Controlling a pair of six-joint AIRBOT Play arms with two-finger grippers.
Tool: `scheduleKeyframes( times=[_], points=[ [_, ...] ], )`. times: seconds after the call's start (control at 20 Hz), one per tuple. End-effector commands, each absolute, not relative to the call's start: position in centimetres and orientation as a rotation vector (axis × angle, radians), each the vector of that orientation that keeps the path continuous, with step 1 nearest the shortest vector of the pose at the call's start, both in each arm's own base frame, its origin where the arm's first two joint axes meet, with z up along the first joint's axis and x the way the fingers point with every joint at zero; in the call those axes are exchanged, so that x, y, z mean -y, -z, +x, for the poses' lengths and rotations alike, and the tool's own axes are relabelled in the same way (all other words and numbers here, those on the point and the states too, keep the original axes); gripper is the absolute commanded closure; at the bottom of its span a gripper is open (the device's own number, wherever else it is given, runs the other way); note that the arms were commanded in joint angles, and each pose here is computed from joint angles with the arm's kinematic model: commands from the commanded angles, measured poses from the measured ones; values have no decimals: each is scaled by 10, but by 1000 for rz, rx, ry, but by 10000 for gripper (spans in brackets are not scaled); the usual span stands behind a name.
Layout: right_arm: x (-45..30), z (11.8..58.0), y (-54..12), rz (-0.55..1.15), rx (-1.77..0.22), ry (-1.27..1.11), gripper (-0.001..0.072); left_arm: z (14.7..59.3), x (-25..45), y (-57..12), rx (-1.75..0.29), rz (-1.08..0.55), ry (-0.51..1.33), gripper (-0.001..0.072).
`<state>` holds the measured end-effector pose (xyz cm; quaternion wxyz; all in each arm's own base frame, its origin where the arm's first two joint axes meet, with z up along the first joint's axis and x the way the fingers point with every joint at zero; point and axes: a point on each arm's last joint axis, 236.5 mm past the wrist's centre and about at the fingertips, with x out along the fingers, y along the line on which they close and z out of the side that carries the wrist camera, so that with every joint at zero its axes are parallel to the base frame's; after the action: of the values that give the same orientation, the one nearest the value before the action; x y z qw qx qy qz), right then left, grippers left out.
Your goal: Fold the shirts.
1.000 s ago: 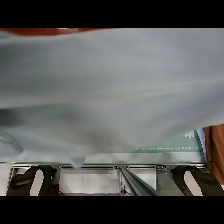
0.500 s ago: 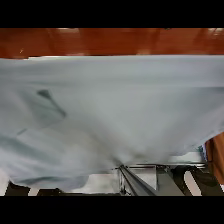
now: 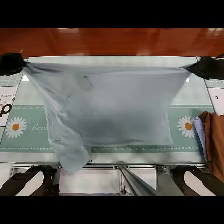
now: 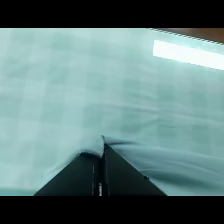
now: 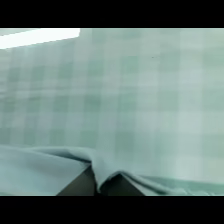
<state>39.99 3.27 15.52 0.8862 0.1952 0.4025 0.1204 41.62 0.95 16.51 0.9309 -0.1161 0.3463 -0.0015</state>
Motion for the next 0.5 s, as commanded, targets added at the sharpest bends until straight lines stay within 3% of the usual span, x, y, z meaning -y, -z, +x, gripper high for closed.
scheduleKeyframes(
  times=[0.0, 0.2, 0.45],
  points=[
    [-26, 481, -88, 552, -823, -245, 682, 489, -18, -96, -745, -306, -23, 691],
    [-23, 535, -34, 607, -895, -261, 682, 536, -16, -31, -836, -384, -24, 691],
    [-37, 555, -4, 624, -967, -297, 682, 535, -1, 26, -1027, -426, 9, 691]
  ],
)
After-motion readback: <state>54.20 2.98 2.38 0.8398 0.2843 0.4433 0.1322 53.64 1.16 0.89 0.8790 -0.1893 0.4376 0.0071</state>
